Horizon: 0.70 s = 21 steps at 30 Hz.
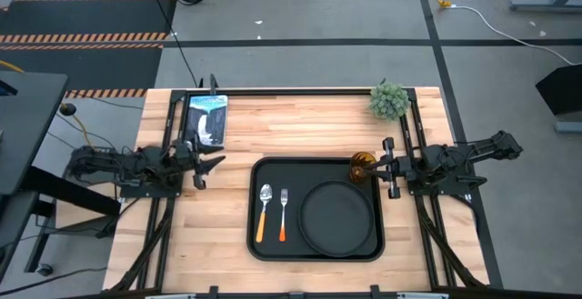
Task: Pick and place plate/cup/fork/spoon on tray
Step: Return to Home Position
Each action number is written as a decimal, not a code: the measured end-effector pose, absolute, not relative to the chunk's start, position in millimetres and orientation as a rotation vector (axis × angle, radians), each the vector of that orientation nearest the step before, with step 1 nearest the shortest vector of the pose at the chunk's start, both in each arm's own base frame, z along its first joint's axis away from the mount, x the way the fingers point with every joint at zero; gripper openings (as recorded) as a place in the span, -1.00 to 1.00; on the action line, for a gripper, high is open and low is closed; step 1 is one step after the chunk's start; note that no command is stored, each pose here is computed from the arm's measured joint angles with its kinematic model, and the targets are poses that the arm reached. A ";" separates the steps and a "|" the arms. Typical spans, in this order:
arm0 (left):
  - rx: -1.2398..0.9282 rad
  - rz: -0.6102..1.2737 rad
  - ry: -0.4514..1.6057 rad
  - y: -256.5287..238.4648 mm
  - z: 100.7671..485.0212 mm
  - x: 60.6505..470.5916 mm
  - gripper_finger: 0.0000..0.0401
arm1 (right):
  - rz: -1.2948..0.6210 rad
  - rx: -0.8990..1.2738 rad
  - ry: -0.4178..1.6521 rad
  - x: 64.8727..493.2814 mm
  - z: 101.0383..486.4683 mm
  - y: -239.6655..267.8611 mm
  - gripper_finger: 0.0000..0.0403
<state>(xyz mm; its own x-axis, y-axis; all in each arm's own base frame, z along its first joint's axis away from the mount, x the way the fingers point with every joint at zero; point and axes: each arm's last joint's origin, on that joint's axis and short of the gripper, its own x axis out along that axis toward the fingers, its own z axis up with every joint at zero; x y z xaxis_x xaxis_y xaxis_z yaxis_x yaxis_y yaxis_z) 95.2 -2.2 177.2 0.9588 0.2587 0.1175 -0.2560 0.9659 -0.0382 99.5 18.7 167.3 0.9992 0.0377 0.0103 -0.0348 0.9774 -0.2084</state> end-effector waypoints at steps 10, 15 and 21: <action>-0.019 0.253 -0.106 -3.1 175.9 96.1 -0.28 | 0.036 -0.209 -0.015 99.5 167.5 18.7 -0.77; -0.019 0.253 -0.106 -3.1 175.9 96.1 -0.28 | 0.036 -0.209 -0.018 99.5 167.7 18.7 -0.77; -0.019 0.253 -0.106 -3.1 175.9 96.1 -0.28 | 0.036 -0.209 -0.018 99.5 167.7 18.7 -0.77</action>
<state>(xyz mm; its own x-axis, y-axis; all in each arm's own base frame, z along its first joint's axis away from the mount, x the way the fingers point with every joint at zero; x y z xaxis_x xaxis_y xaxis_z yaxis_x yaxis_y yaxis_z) 96.1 -3.1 175.9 0.9625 0.2511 0.1027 -0.2491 0.9679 -0.0322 99.5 18.7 167.7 0.9992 0.0377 0.0136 -0.0341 0.9776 -0.2077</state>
